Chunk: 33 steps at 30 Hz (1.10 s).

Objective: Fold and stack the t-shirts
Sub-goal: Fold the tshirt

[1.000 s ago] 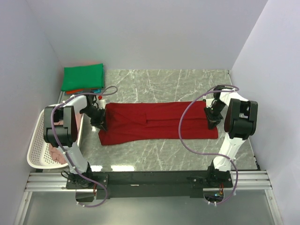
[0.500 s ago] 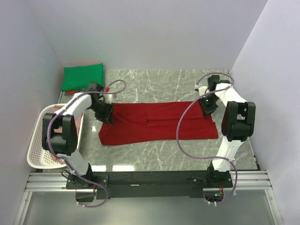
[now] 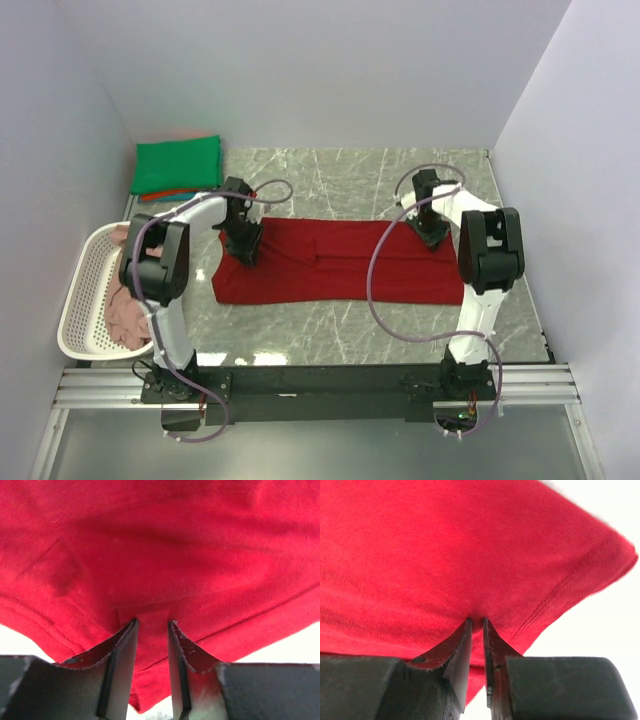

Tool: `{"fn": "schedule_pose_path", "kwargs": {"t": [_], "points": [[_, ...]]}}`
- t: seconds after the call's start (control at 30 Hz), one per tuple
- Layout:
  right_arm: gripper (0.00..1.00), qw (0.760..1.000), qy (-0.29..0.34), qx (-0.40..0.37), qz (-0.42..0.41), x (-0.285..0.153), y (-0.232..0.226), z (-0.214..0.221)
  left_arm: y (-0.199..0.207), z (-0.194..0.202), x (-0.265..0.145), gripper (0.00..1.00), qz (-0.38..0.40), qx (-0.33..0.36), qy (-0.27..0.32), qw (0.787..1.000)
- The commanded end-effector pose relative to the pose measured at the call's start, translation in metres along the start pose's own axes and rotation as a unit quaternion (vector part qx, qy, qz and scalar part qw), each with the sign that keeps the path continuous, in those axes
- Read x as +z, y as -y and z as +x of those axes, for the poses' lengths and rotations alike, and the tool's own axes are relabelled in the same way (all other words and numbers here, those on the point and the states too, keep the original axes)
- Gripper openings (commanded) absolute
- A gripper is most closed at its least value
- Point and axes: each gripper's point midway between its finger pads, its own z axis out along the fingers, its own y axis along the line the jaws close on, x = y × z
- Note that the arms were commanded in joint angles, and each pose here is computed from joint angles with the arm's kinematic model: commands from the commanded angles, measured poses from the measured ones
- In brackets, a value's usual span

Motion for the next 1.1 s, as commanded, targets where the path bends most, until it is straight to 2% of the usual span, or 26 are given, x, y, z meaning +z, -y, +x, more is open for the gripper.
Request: {"fn": "schedule_pose_path", "kwargs": {"t": [0.0, 0.03, 0.07, 0.1, 0.13, 0.17, 0.2, 0.23, 0.27, 0.37, 0.4, 0.43, 0.47, 0.5, 0.53, 0.67, 0.77, 0.9, 1.07], "points": [[0.21, 0.996, -0.076, -0.047, 0.005, -0.001, -0.021, 0.056, -0.025, -0.045, 0.013, 0.36, -0.056, 0.015, 0.036, 0.998], [0.20, 0.994, -0.089, -0.060, -0.006, -0.003, -0.032, 0.066, -0.030, -0.054, 0.018, 0.36, -0.062, 0.026, 0.036, 0.997], [0.20, 0.992, -0.097, -0.070, -0.029, -0.007, -0.050, 0.083, -0.037, -0.087, 0.009, 0.36, -0.077, 0.036, 0.067, 0.994], [0.19, 0.990, -0.098, -0.093, -0.043, -0.010, -0.069, 0.087, -0.050, -0.094, 0.029, 0.35, -0.081, 0.033, 0.047, 0.995], [0.19, 0.988, -0.094, -0.108, -0.056, -0.024, -0.083, 0.093, -0.057, -0.105, 0.030, 0.35, -0.085, 0.034, 0.043, 0.995], [0.19, 0.983, -0.090, -0.119, -0.109, -0.028, -0.112, 0.103, -0.062, -0.157, 0.006, 0.34, -0.095, 0.039, 0.099, 0.990], [0.19, 0.977, -0.078, -0.149, -0.132, -0.039, -0.136, 0.102, -0.078, -0.167, 0.021, 0.34, -0.096, 0.028, 0.093, 0.991], [0.19, 0.973, -0.062, -0.153, -0.162, -0.059, -0.151, 0.105, -0.081, -0.187, 0.012, 0.35, -0.093, 0.027, 0.113, 0.989], [0.19, 0.963, -0.031, -0.157, -0.218, -0.076, -0.174, 0.098, -0.077, -0.220, -0.019, 0.38, -0.088, 0.035, 0.159, 0.983], [0.19, 0.955, 0.024, -0.141, -0.258, -0.115, -0.180, 0.077, -0.066, -0.242, -0.047, 0.46, -0.074, 0.048, 0.210, 0.974], [0.19, 0.955, 0.039, -0.133, -0.262, -0.121, -0.179, 0.069, -0.051, -0.247, -0.080, 0.48, -0.063, 0.062, 0.245, 0.965], [0.19, 0.959, 0.053, -0.115, -0.255, -0.122, -0.171, 0.059, -0.044, -0.244, -0.090, 0.50, -0.057, 0.061, 0.257, 0.963], [0.19, 0.961, 0.068, -0.112, -0.244, -0.124, -0.165, 0.047, -0.041, -0.228, -0.076, 0.52, -0.048, 0.058, 0.246, 0.966], [0.19, 0.966, 0.068, -0.109, -0.226, -0.120, -0.158, 0.041, -0.021, -0.222, -0.097, 0.52, -0.038, 0.069, 0.263, 0.962], [0.19, 0.969, 0.066, -0.103, -0.216, -0.109, -0.154, 0.032, -0.011, -0.212, -0.095, 0.52, -0.026, 0.073, 0.256, 0.963], [0.17, 0.972, 0.051, -0.085, -0.215, -0.087, -0.151, 0.010, 0.027, -0.153, -0.058, 0.51, 0.039, 0.055, 0.183, 0.981], [0.17, 0.974, 0.027, -0.071, -0.213, -0.066, -0.153, 0.006, 0.044, -0.130, -0.039, 0.49, 0.083, 0.021, 0.154, 0.984], [0.15, 0.975, 0.004, -0.061, -0.215, -0.049, -0.157, 0.009, 0.055, -0.124, -0.030, 0.46, 0.111, 0.023, 0.147, 0.983], [0.18, 0.963, 0.041, -0.051, -0.261, -0.077, -0.175, 0.013, 0.078, -0.141, -0.047, 0.46, 0.148, 0.042, 0.174, 0.973]]}}
